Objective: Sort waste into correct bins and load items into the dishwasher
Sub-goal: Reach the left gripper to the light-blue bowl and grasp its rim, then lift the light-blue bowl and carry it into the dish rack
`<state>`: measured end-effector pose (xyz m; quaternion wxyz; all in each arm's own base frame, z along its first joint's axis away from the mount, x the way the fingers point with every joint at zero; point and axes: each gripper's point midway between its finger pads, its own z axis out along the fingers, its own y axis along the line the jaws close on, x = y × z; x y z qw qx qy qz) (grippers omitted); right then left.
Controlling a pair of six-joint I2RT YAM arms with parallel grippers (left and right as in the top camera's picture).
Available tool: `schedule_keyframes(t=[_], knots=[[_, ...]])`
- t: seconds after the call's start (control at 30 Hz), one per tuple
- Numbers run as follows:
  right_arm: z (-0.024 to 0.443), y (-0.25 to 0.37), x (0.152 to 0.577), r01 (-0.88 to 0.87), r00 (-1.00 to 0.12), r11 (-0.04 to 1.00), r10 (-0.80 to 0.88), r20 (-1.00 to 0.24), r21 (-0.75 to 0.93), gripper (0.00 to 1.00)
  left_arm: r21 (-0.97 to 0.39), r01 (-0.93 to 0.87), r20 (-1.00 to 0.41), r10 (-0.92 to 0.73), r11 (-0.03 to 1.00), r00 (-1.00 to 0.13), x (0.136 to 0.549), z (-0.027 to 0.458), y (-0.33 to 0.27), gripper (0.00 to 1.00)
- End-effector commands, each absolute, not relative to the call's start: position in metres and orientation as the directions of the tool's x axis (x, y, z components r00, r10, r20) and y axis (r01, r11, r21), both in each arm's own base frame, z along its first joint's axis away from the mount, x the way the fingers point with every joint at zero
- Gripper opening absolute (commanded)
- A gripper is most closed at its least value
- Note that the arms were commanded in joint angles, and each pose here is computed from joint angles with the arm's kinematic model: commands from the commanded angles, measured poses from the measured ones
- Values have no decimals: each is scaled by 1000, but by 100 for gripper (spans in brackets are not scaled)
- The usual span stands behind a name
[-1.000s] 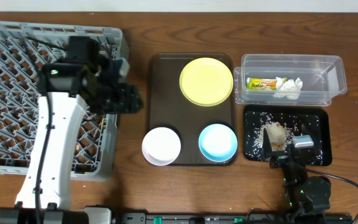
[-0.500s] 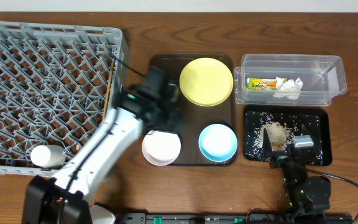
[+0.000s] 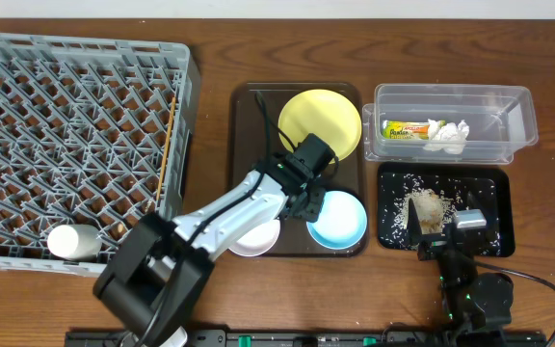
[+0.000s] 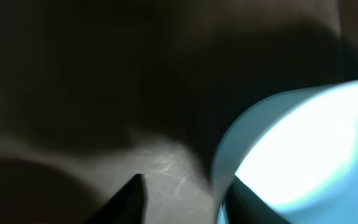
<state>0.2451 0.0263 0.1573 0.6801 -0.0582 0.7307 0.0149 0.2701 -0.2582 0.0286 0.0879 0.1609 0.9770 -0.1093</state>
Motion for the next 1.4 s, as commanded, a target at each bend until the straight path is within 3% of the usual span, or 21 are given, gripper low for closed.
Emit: schedule_keyframes(t=[0.0,0.1,0.27,0.43,0.57,0.67,0.87,1.07,1.23,1.37], knots=[[157,24,245,-95,-68,993,-73,-995,-66,99,-235,324,-172,288,917,-942,263,24,-265,25],[157,24,245,-95,-68,993,-73,-995,-66,99,-268,327,-178,287,906,-941,266,36,-270,8],[157,24,245,-95,-68,993,-73,-995,-66,99,-215,342,-214,298,915,-930,280,72,-255,6],[157,24,245,-95,-68,993,-73,-995,-66,99,41,247,-304,247,968,-920,316,133,-177,6],[157,24,245,-95,-68,993,-73,-995,-66,99,297,106,-384,220,949,-897,338,187,-84,6],[157,24,245,-95,-68,993,-73,-995,-66,99,443,-82,-434,134,893,-891,343,216,-10,6],[157,24,245,-95,-68,993,-73,-995,-66,99,626,-209,-448,127,751,-885,357,243,77,6],[157,24,245,-95,-68,993,-73,-995,-66,99,767,-322,-486,175,555,-856,378,278,110,6],[157,24,245,-95,-68,993,-73,-995,-66,99,770,-352,-507,176,532,-844,401,266,111,6],[157,24,245,-95,-68,993,-73,-995,-66,99,826,-354,-466,176,439,-867,418,249,117,6]])
